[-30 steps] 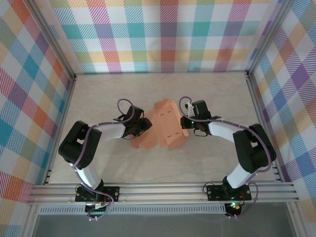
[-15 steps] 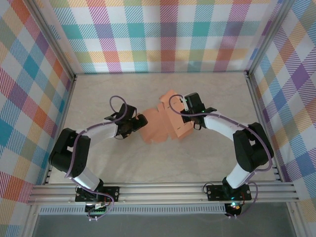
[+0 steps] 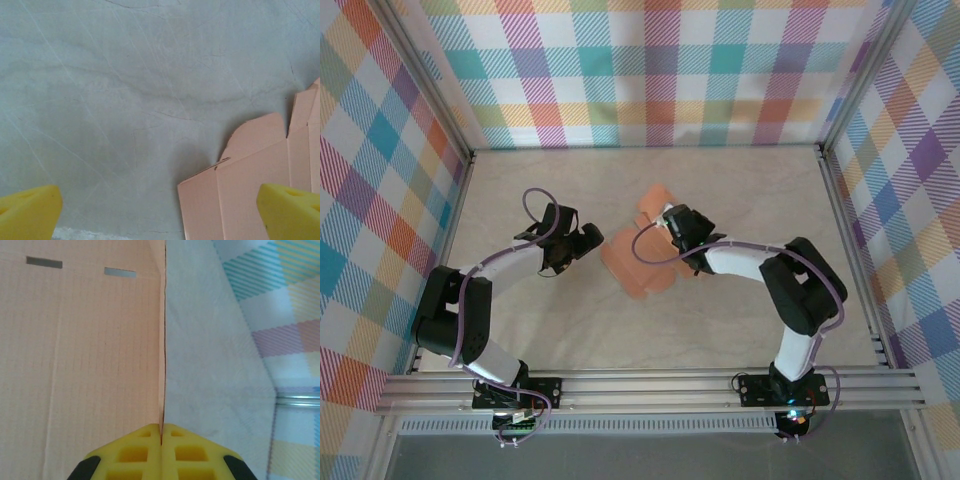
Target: Fold the paper box
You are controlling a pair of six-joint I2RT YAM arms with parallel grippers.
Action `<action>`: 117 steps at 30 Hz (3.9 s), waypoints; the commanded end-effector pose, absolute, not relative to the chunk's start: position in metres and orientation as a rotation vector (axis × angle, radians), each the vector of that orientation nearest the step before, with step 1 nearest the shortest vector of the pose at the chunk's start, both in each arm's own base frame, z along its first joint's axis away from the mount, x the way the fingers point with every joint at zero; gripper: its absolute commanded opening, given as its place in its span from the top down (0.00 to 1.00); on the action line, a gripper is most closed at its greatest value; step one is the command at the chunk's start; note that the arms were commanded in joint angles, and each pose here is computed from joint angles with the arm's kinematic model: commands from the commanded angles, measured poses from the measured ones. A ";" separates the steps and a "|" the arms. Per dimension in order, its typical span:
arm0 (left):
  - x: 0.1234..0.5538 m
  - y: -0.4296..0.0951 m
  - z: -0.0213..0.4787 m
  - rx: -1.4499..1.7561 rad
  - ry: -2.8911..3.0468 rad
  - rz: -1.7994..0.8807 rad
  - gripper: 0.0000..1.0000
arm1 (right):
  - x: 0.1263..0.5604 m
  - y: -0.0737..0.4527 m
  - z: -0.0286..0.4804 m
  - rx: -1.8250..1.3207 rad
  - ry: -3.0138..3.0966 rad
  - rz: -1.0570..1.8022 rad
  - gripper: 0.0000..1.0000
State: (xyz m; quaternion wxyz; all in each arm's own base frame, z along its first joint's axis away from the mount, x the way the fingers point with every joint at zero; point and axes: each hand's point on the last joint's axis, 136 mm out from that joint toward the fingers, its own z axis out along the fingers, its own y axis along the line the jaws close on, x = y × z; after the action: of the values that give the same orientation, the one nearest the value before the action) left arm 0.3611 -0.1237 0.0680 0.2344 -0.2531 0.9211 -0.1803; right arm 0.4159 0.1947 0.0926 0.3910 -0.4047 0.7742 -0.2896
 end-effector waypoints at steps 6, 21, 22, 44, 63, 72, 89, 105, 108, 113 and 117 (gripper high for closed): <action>0.360 -0.121 0.077 -0.659 2.513 -0.504 0.00 | 0.435 0.206 0.118 -1.004 1.647 -1.033 1.00; 0.361 -0.124 0.083 -0.574 2.503 -0.498 0.00 | 0.419 0.209 0.118 -1.106 1.785 -0.793 1.00; 0.361 -0.124 0.082 -0.571 2.504 -0.499 0.00 | 0.422 0.207 0.122 -1.094 1.752 -0.833 1.00; 0.357 -0.125 0.082 -0.541 2.501 -0.501 0.00 | 0.426 0.218 0.148 -1.050 1.555 -0.932 1.00; 0.356 -0.127 0.078 -0.528 2.506 -0.512 0.00 | 0.416 0.234 0.121 -1.148 1.609 -0.846 1.00; 0.356 -0.126 0.082 -0.520 2.494 -0.505 0.00 | 0.424 0.234 0.126 -1.118 1.544 -0.950 1.00; 0.421 -0.173 0.163 0.027 2.203 -0.623 0.01 | 0.389 0.241 0.104 -1.335 1.905 -0.561 1.00; 0.466 -0.235 0.155 0.177 2.313 -0.794 0.23 | 0.406 0.236 0.131 -1.270 1.730 -0.714 1.00; 0.467 -0.249 0.156 0.179 2.331 -0.814 0.24 | 0.405 0.239 0.132 -1.282 1.707 -0.726 1.00; 0.470 -0.268 0.152 0.176 2.368 -0.848 0.31 | 0.404 0.239 0.133 -1.288 1.687 -0.767 1.00; 0.472 -0.277 0.147 0.175 2.398 -0.853 0.34 | 0.405 0.244 0.141 -1.285 1.638 -0.799 1.00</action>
State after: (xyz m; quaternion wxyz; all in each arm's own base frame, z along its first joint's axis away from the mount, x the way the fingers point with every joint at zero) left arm 0.4751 -0.2702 0.1528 0.3171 0.0721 0.8919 -0.3143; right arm 0.4036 0.2412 0.1183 0.4113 -0.5291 0.6778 -0.3023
